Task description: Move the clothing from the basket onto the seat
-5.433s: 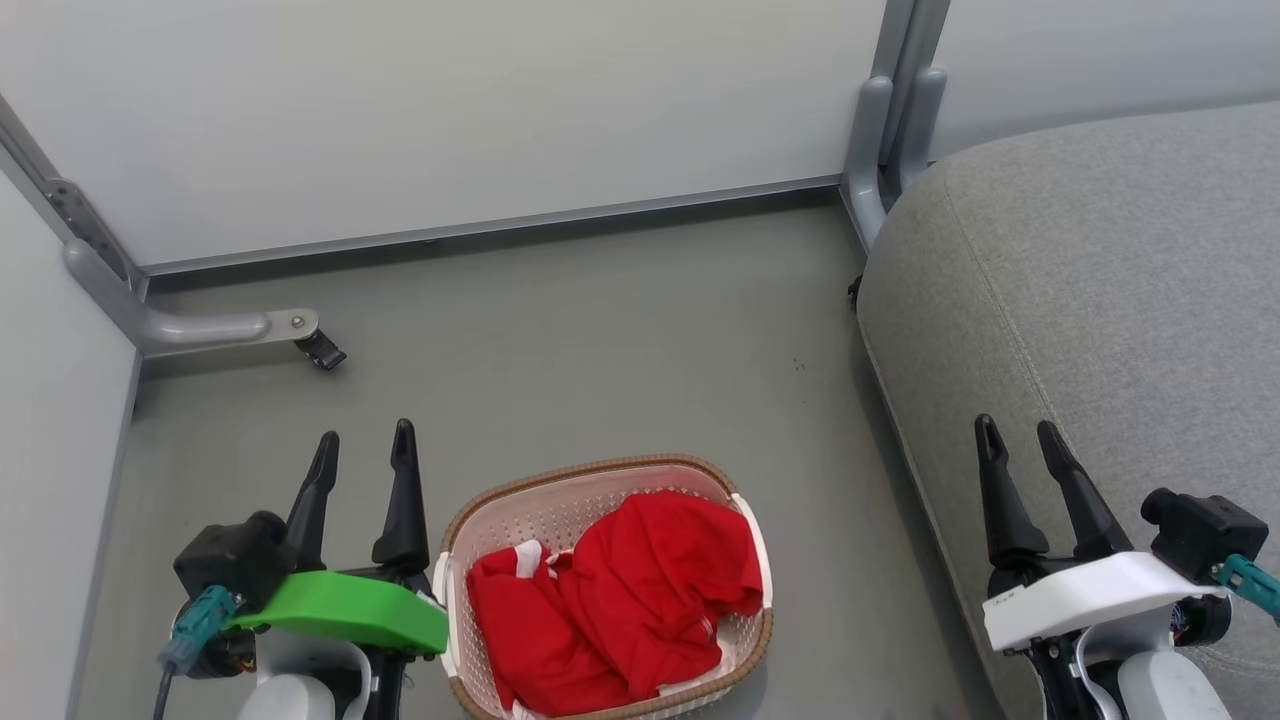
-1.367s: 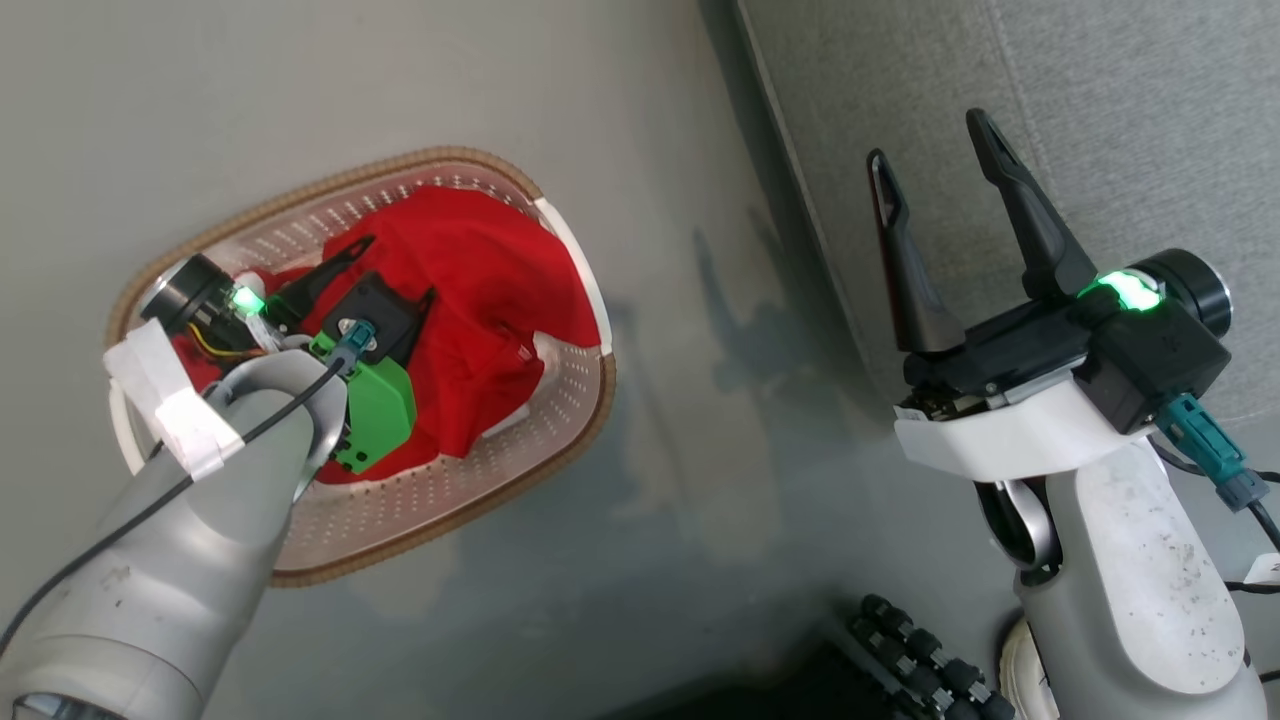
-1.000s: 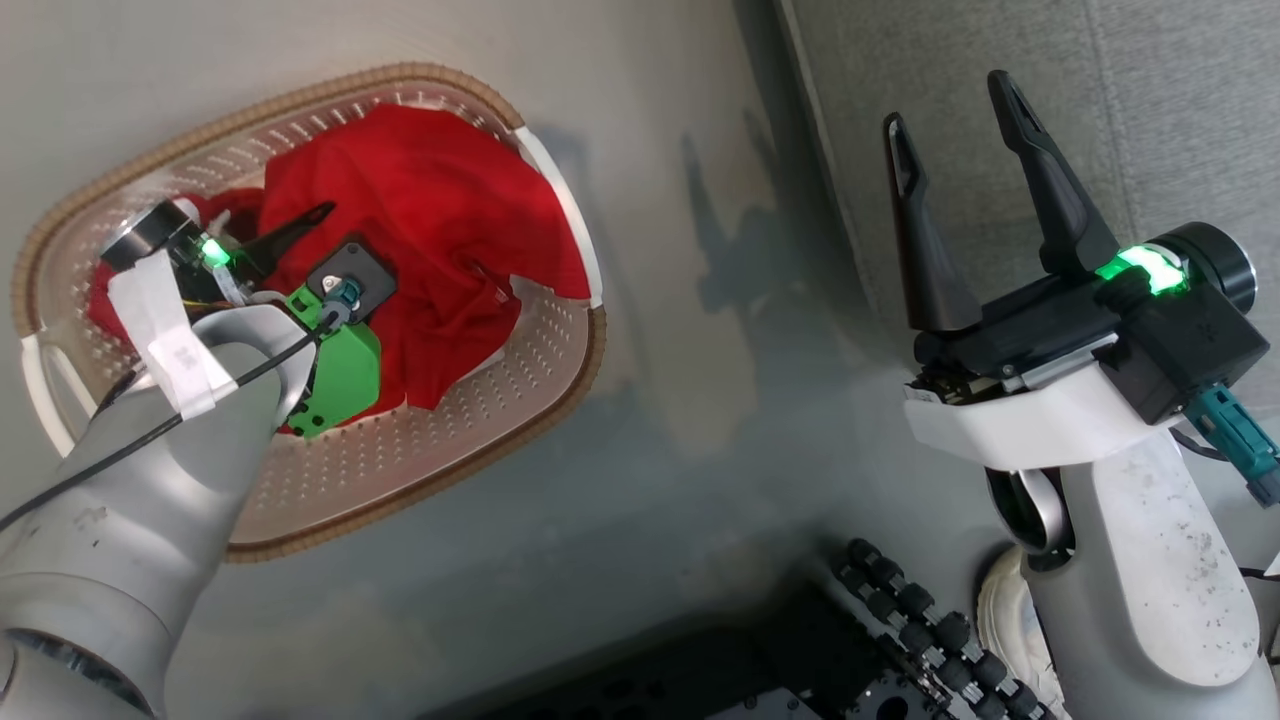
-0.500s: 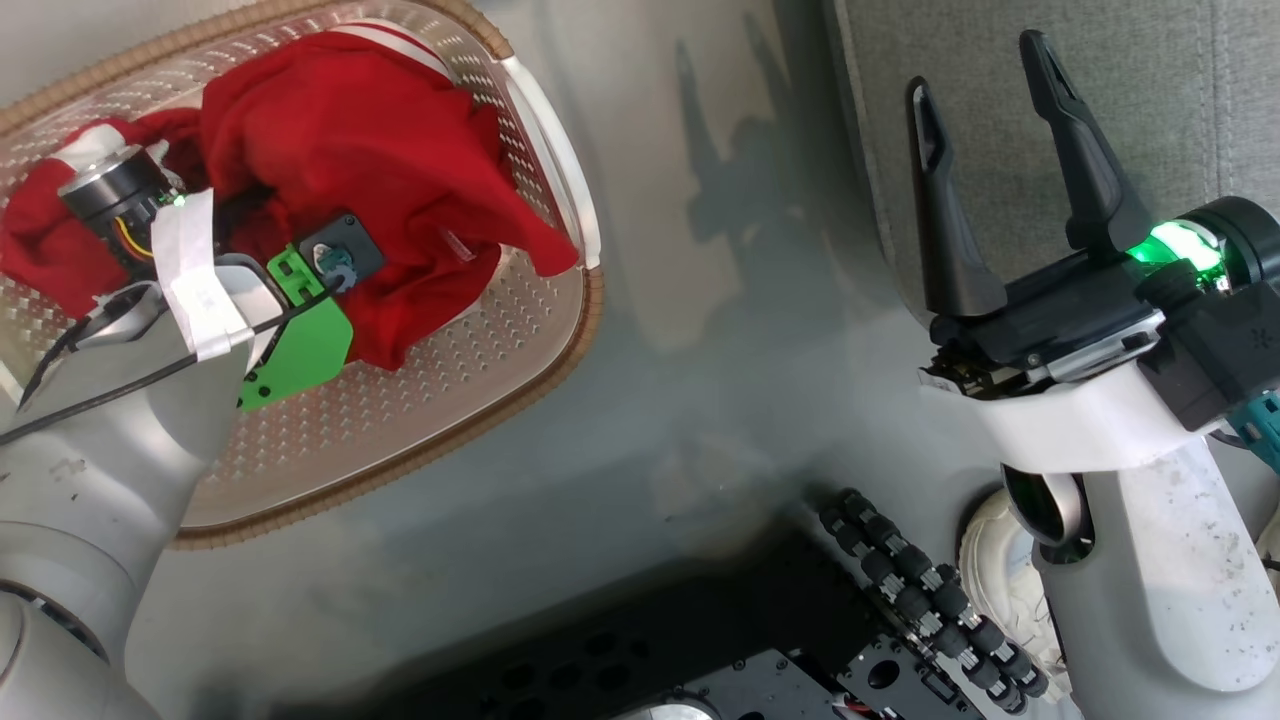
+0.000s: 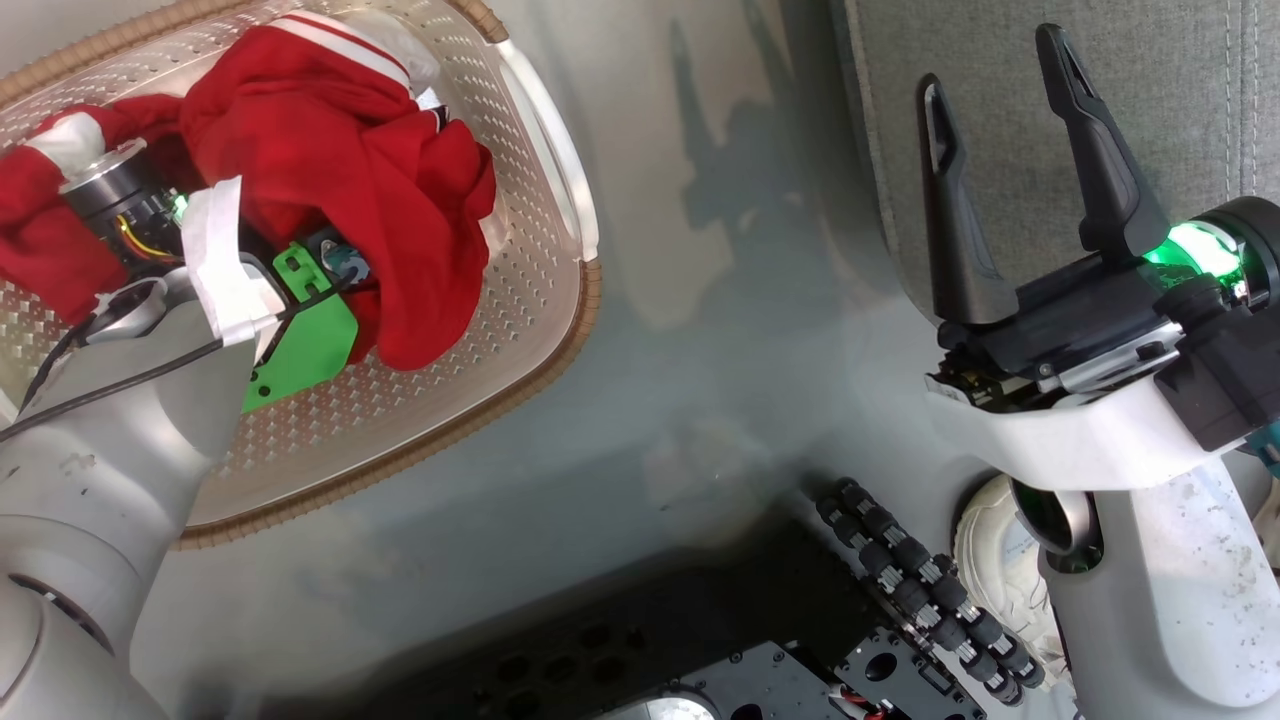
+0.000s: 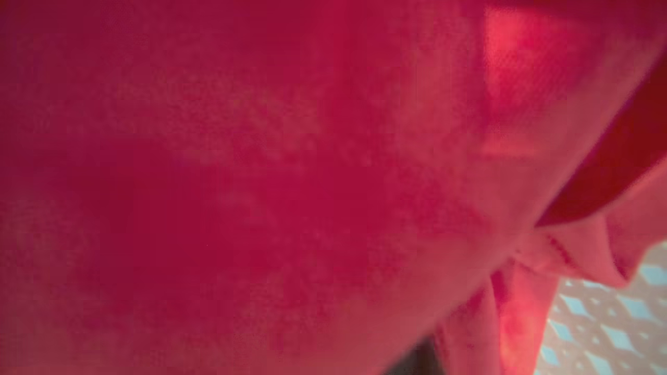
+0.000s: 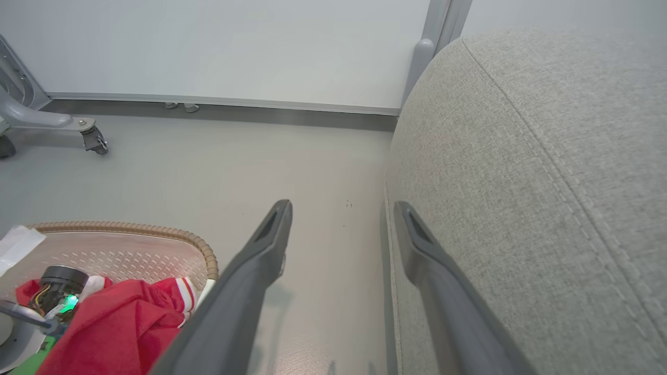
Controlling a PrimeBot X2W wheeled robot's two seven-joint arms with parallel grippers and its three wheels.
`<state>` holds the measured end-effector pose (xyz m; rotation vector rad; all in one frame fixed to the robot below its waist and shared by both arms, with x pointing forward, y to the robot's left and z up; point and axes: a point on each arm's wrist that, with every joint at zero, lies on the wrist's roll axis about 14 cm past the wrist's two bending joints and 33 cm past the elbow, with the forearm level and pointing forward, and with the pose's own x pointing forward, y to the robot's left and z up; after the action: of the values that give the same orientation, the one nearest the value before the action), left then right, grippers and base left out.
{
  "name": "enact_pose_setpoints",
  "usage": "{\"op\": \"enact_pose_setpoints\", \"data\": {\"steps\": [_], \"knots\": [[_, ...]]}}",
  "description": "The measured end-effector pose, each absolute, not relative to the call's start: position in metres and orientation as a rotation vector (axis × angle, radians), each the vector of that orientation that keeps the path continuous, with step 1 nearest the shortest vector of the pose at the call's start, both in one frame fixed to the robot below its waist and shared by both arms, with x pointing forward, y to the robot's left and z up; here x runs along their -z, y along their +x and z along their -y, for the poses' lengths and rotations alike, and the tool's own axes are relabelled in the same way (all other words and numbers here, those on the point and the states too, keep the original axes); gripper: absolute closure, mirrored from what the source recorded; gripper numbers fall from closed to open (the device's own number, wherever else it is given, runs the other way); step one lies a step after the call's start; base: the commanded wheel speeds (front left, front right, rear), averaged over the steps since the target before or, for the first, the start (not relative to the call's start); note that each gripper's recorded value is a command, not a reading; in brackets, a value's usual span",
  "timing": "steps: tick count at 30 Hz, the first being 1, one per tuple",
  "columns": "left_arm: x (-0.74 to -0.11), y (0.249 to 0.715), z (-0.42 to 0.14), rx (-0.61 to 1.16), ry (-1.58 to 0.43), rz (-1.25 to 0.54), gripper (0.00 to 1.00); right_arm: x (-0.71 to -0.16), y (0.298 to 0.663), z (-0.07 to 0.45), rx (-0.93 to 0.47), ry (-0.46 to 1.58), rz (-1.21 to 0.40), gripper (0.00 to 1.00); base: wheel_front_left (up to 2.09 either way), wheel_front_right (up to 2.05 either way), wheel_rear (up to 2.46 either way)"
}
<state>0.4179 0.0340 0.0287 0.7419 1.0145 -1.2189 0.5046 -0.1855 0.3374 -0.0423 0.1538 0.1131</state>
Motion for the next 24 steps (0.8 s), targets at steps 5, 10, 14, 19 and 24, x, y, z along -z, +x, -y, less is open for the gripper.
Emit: {"op": "enact_pose_setpoints", "data": {"steps": [5, 10, 14, 19, 24], "knots": [[-0.040, 0.424, -0.020, 1.223, 0.694, -0.963, 1.00, -0.344, 0.508, 0.186, -0.112, -0.045, -0.135, 0.00, 0.00, 0.00, 0.00], [-0.063, 0.432, -0.005, 1.215, 0.635, -0.904, 1.00, -0.358, 0.513, 0.183, -0.120, -0.050, -0.098, 0.00, 0.00, 0.00, 0.00], [-0.086, 0.435, 0.008, 1.208, 0.572, -0.851, 1.00, -0.369, 0.514, 0.182, -0.122, -0.052, -0.077, 0.00, 0.00, 0.00, 0.00], [-0.119, 0.440, 0.019, 1.183, 0.497, -0.788, 1.00, -0.387, 0.514, 0.181, -0.119, -0.048, -0.045, 0.00, 0.00, 0.00, 0.00], [-0.155, 0.440, 0.026, 1.155, 0.446, -0.739, 1.00, -0.406, 0.508, 0.181, -0.111, -0.055, -0.021, 0.00, 0.00, 0.00, 0.00]]}}
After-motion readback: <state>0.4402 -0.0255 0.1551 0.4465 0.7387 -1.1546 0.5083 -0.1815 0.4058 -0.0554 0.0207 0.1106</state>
